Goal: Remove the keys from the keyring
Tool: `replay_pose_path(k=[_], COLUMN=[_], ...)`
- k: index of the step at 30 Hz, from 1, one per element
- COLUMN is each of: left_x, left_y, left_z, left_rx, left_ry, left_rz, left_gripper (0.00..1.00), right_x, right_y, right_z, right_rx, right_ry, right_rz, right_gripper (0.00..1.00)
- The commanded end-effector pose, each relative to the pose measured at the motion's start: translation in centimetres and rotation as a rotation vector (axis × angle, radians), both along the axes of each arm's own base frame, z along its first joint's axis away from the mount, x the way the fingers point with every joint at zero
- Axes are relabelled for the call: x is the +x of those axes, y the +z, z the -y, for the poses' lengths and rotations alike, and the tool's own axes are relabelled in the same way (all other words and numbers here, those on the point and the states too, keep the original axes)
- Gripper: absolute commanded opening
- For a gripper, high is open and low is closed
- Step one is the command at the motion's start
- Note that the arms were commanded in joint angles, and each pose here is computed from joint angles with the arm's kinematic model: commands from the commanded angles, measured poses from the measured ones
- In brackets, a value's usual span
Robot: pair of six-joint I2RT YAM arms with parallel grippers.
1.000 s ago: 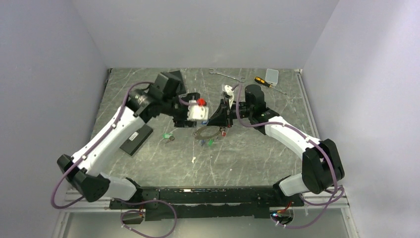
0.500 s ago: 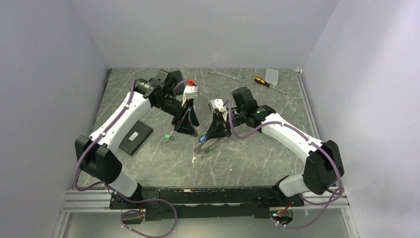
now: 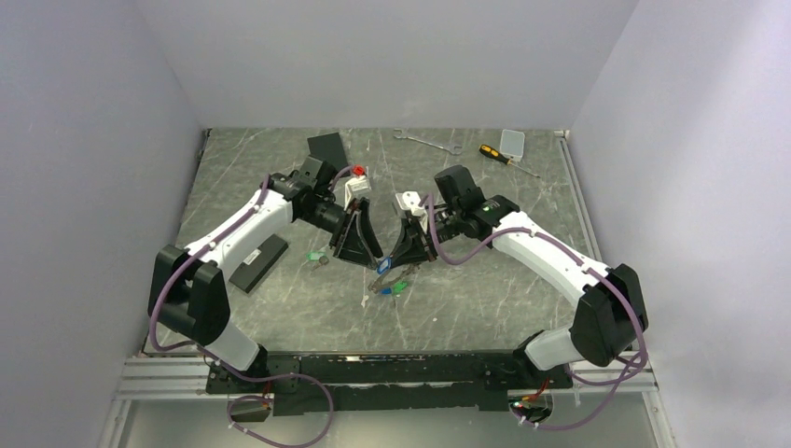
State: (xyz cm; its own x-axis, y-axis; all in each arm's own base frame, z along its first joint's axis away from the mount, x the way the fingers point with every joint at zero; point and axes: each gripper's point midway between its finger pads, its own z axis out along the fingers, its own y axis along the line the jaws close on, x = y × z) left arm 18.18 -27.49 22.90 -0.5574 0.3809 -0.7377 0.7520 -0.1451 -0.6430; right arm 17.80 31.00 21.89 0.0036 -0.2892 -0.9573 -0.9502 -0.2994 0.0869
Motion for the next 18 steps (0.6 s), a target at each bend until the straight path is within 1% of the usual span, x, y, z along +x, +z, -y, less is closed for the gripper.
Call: replay_pose_path(k=[1, 5, 9, 15, 18], left_x=[0.0, -0.4, -0.9, -1.3, -1.7], left_y=[1.3, 1.3, 0.7, 0.8, 1.0], left_z=[0.7, 1.3, 1.7, 1.7, 1.5], left_rx=[-0.087, -0.094, -0.082, -0.075, -0.063], left_ry=[-0.033, -0.060, -0.076, -0.084, -0.083], left_rz=[0.002, -0.005, -0.029, -0.035, -0.031], left_gripper=[0.65, 0.64, 0.61, 0.51, 0.41], right_x=[-0.1, -0.1, 0.0, 0.4, 0.7], right_y=[2.5, 2.5, 2.7, 2.4, 2.3], right_z=[-0.6, -0.7, -0.7, -0.8, -0.8], right_rx=[0.069, 0.068, 0.070, 0.056, 0.046], right_ry=[0.042, 0.043, 0.041, 0.020, -0.002], right_rz=[0.079, 0.077, 0.080, 0.088, 0.090], right_gripper=[0.00, 0.00, 0.00, 0.00, 0.00])
